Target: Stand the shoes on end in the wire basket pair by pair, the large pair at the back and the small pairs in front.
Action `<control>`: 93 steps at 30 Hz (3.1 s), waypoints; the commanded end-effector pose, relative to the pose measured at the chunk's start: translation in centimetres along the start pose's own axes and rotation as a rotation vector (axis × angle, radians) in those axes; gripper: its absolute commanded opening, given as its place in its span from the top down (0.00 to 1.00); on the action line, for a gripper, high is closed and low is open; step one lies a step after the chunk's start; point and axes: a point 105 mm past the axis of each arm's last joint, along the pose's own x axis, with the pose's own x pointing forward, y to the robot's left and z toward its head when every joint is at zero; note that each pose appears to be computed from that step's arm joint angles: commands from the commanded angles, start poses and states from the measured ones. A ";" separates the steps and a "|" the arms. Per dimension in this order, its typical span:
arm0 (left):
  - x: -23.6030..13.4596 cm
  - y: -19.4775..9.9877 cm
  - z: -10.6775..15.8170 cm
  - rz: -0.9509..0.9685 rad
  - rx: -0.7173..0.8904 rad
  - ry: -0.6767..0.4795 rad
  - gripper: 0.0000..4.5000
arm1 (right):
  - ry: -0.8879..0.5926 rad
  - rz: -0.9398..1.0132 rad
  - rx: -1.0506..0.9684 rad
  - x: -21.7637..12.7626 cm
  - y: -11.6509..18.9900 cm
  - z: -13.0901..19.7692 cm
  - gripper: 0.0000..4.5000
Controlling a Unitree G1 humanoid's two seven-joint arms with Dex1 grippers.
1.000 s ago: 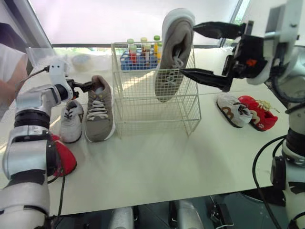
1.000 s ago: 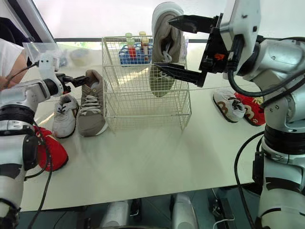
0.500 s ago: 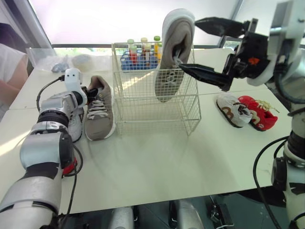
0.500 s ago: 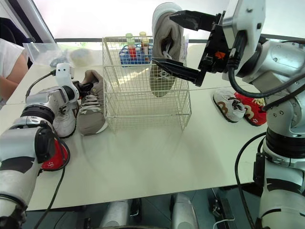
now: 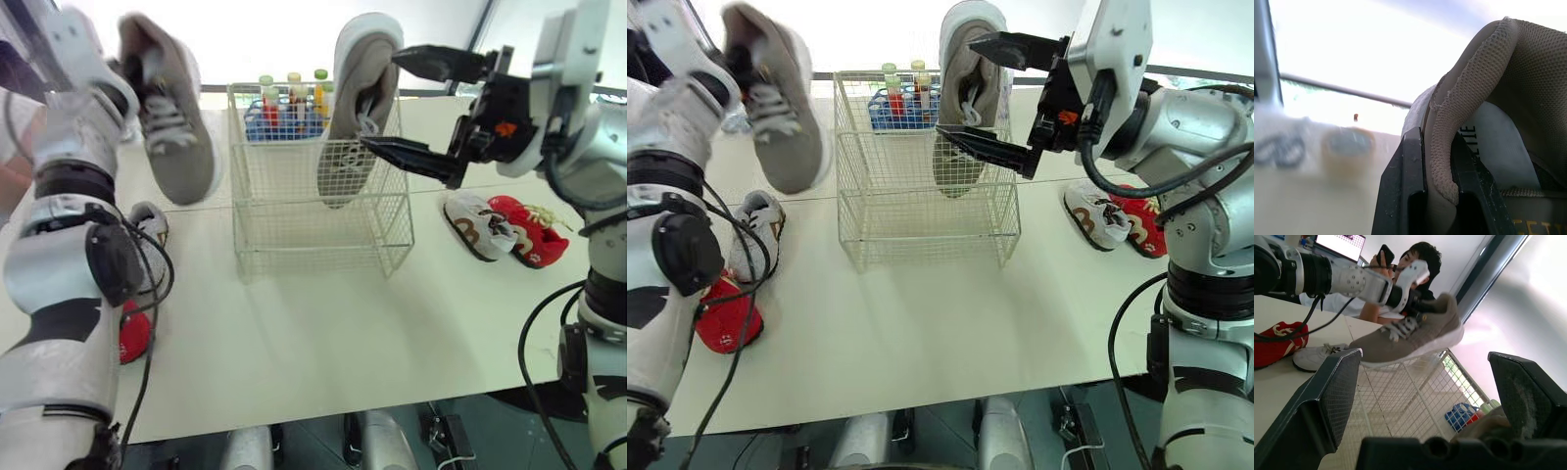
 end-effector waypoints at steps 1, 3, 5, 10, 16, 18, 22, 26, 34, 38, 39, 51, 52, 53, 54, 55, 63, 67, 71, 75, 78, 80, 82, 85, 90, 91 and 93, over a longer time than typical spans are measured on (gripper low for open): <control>-0.8 -0.9 8.3 -0.007 0.038 -0.279 0.99 | -0.031 0.001 -0.055 0.1 -0.2 1.4 0.00; -1.7 -2.4 12.0 -0.034 0.001 -0.442 0.99 | -0.031 -0.001 -0.059 0.1 -0.2 1.4 0.00; -2.7 -4.5 14.7 -0.094 -0.010 -0.589 0.99 | -0.030 -0.005 -0.063 0.1 -0.2 1.4 0.00; -5.4 -7.9 17.3 -0.195 -0.063 -0.876 0.99 | -0.034 -0.013 -0.064 0.0 -0.1 1.5 0.00; -6.9 -13.3 15.7 -0.302 0.017 -1.023 0.99 | -0.029 -0.030 -0.068 0.0 -0.1 1.6 0.00; -7.5 -15.1 14.6 -0.337 0.079 -1.062 0.99 | -0.028 -0.035 -0.068 -0.1 -0.1 1.7 0.00; -8.0 -17.2 12.4 -0.377 0.094 -1.089 0.99 | -0.026 -0.044 -0.069 -0.1 0.1 1.8 0.00; -8.3 -19.0 9.5 -0.399 0.145 -1.081 0.99 | -0.022 -0.051 -0.070 -0.1 0.3 1.9 0.00; -7.9 -19.3 5.7 -0.364 0.181 -1.016 0.99 | -0.018 -0.059 -0.076 -0.2 0.4 2.2 0.00; -7.7 -19.1 3.6 -0.344 0.215 -0.968 0.99 | -0.024 -0.057 -0.082 -0.1 0.3 2.6 0.00; -7.6 -19.1 3.1 -0.337 0.221 -0.956 0.99 | -0.025 -0.056 -0.083 0.0 0.2 2.7 0.00; -7.4 -19.0 -4.2 -0.361 0.228 -0.742 0.99 | -0.017 -0.051 -0.076 0.1 0.3 2.6 0.00; -7.6 -19.0 -4.7 -0.370 0.219 -0.728 0.99 | -0.018 -0.051 -0.074 0.1 0.3 2.6 0.00; -7.8 -19.0 -5.1 -0.378 0.214 -0.725 0.99 | -0.018 -0.051 -0.073 0.1 0.3 2.5 0.00; -7.9 -18.6 -5.6 -0.366 0.199 -0.714 0.99 | -0.020 -0.051 -0.071 0.1 0.2 2.5 0.00; -8.1 -18.2 -5.9 -0.355 0.189 -0.706 0.99 | -0.019 -0.051 -0.070 0.1 0.2 2.4 0.00; -8.0 -16.1 -7.8 -0.314 0.135 -0.589 0.03 | -0.024 -0.043 -0.064 0.4 0.1 2.2 0.00; -8.8 -15.5 -8.1 -0.339 0.125 -0.544 0.03 | -0.033 -0.039 -0.062 0.6 0.1 2.2 0.00; -9.9 -15.2 -8.2 -0.399 0.103 -0.489 0.03 | -0.037 -0.035 -0.059 0.7 0.1 2.1 0.00; -11.3 -13.8 -7.2 -0.441 0.096 -0.439 0.03 | -0.041 -0.028 -0.052 0.8 0.1 2.0 0.00; -12.0 -12.9 -6.6 -0.459 0.096 -0.397 0.03 | -0.041 -0.028 -0.049 0.7 0.0 1.9 0.00; -12.7 -12.7 -6.1 -0.500 0.100 -0.381 0.03 | -0.038 -0.034 -0.046 0.6 -0.2 1.7 0.00; -13.7 -12.9 -5.4 -0.610 0.069 -0.341 0.03 | -0.028 -0.048 -0.039 0.3 -0.4 1.3 0.00; -14.6 -12.9 -3.6 -0.767 0.010 -0.266 0.03 | 0.013 -0.076 -0.029 -0.4 -0.6 0.4 0.00; -16.3 -12.8 -2.2 -0.995 -0.099 -0.052 0.03 | 0.133 -0.255 -0.031 -2.8 -2.8 -1.9 0.00; -16.8 -12.8 -2.0 -1.046 -0.103 -0.012 0.03 | 0.182 -0.299 -0.026 -3.6 -3.3 -2.8 0.00; -17.8 -12.7 -1.8 -1.126 -0.122 0.068 0.03 | 0.270 -0.373 -0.017 -5.3 -4.0 -4.4 0.00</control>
